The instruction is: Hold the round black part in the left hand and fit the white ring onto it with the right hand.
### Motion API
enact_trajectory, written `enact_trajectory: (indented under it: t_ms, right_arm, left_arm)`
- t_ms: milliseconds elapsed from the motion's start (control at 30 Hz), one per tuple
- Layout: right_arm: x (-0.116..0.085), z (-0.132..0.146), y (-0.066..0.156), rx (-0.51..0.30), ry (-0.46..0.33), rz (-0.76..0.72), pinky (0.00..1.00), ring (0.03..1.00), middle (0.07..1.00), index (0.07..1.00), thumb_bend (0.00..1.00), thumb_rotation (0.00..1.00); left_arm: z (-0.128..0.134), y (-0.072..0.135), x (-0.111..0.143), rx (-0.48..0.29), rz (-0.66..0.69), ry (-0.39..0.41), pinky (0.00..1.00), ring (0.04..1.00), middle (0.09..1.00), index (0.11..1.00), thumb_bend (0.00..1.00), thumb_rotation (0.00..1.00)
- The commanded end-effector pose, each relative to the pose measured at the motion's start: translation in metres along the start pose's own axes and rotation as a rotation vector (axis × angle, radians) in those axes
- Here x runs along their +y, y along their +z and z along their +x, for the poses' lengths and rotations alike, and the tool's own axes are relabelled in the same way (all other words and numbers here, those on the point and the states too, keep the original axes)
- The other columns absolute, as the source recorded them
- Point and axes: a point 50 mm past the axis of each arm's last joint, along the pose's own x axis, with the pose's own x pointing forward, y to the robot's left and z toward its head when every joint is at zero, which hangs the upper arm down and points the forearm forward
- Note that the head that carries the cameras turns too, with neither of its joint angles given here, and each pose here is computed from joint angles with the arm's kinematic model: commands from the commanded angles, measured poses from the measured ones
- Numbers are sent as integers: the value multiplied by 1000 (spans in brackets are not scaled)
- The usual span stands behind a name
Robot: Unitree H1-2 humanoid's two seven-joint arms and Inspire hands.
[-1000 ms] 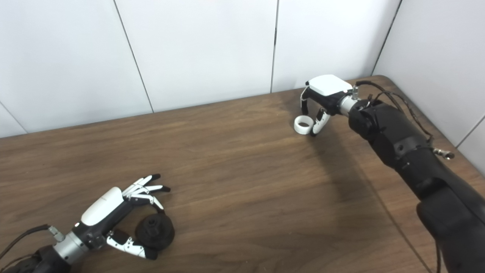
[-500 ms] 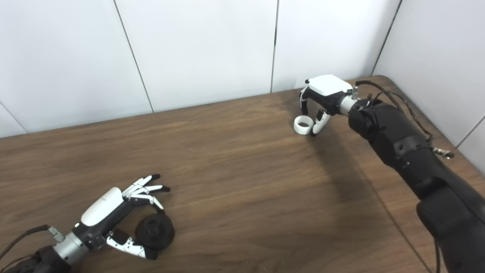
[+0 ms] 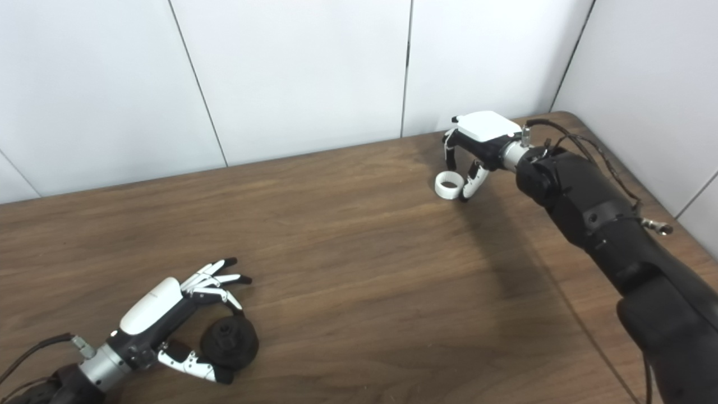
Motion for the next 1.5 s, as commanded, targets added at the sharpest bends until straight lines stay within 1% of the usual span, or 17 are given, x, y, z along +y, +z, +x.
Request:
enact_trajectory:
  t_ms: [0,67,100,167,333,567,867,1000,1100,1167,1467]
  right_arm:
    - [-4,2,6,-31,3,-12,1000,993,856,575,902,174]
    - [-4,1,6,-28,5,-17,1000,995,860,605,981,182]
    - [-4,1,6,-27,8,-20,1000,997,864,616,991,185]
    - [-4,0,6,-26,8,-22,1000,1000,877,635,999,185]
    - [-5,-2,6,-27,-1,-37,1000,1000,950,690,1000,206]
    - [-7,0,8,-27,-8,-37,1000,1000,969,709,1000,212]
    - [-3,2,13,-33,12,-48,1000,1000,961,698,1000,217]
    - [0,2,18,-57,26,-53,1000,1000,945,670,1000,195]
    - [0,3,22,-69,42,-51,1000,1000,945,663,1000,197]
    - [0,3,23,-72,54,-52,1000,1000,945,654,1000,212]
    - [1,2,24,-93,84,-63,1000,1000,937,631,1000,194]
  left_arm:
    - [-26,-17,-22,89,39,-152,1000,1000,867,481,525,64]
    - [-26,-17,-22,90,38,-150,1000,1000,866,481,525,63]
    - [-26,-17,-22,90,36,-151,1000,1000,866,481,525,63]
    - [-26,-17,-22,90,34,-152,1000,1000,868,481,525,62]
    - [-26,-17,-22,93,33,-149,1000,1000,866,481,525,62]
    - [-26,-17,-22,93,31,-144,1000,1000,867,481,525,62]
    - [-25,-16,-23,92,26,-143,1000,1000,868,481,525,62]
    - [-24,-16,-23,90,24,-139,1000,1000,868,481,525,62]
    - [-24,-15,-24,90,19,-136,1000,1000,867,481,525,61]
    - [-23,-15,-25,89,20,-134,1000,1000,866,480,525,61]
    - [-23,-14,-27,90,25,-136,1000,1000,875,481,525,62]
